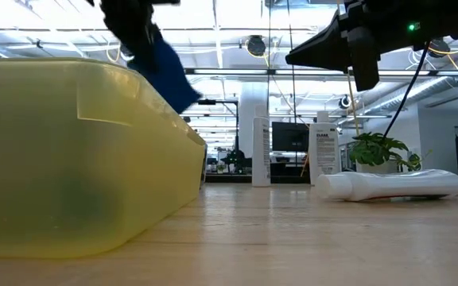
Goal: Pick & Place Kitchen Items
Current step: Put the blue sponge into the black bin, then put the white plastic restorer bottle into the white bin
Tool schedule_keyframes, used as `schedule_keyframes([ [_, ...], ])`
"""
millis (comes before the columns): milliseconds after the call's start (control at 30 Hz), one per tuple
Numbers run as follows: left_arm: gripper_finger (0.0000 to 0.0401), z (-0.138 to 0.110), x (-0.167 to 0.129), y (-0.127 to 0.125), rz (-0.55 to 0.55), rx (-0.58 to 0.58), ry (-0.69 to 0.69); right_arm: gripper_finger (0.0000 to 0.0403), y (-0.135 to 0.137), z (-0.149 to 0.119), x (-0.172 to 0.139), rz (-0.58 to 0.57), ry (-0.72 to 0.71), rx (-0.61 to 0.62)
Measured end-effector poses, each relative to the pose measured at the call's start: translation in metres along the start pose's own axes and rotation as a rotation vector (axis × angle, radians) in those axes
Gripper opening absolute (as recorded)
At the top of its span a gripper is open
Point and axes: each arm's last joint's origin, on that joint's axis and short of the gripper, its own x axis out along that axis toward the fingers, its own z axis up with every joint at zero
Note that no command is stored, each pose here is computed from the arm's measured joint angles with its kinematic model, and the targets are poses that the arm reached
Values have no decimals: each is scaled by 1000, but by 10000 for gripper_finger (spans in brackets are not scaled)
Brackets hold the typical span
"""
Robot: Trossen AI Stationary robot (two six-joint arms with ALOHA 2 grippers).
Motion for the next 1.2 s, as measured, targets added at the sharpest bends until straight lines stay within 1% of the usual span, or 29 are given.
schedule_keyframes([
  [100, 7, -1, 16, 8, -62, 30, 84, 20, 0, 0, 0, 2, 3, 2],
  [200, 10, -1, 29, 13, -111, 59, 135, 20, 1, -1, 0, 5, 7, -7],
  [333, 16, -4, 45, 15, -109, 133, 220, 20, 1, -1, 0, 5, 7, -6],
  [433, 10, -4, 57, 19, -104, 127, 254, 20, 1, -1, 0, 5, 7, -6],
  [500, 9, -4, 65, 23, -65, 123, 279, 20, 1, -1, 0, 5, 7, -7],
  [567, 19, -5, 71, 27, 0, 125, 304, 20, 1, -1, 0, 6, 7, -7],
  [733, 73, -5, 76, 31, 158, 72, 324, 20, 1, -1, 0, 6, 7, -7],
  [867, 118, -5, 76, 32, 227, 41, 322, 20, 1, -1, 0, 6, 7, -8],
  [933, 140, -5, 76, 33, 260, 57, 323, 20, 1, -1, 0, 6, 7, -7],
  [1067, 181, -4, 74, 36, 388, 105, 329, 20, 1, -1, 0, 6, 7, 12],
  [1200, 210, -4, 73, 40, 489, 133, 335, 20, 1, -1, 0, 6, 7, 17],
])
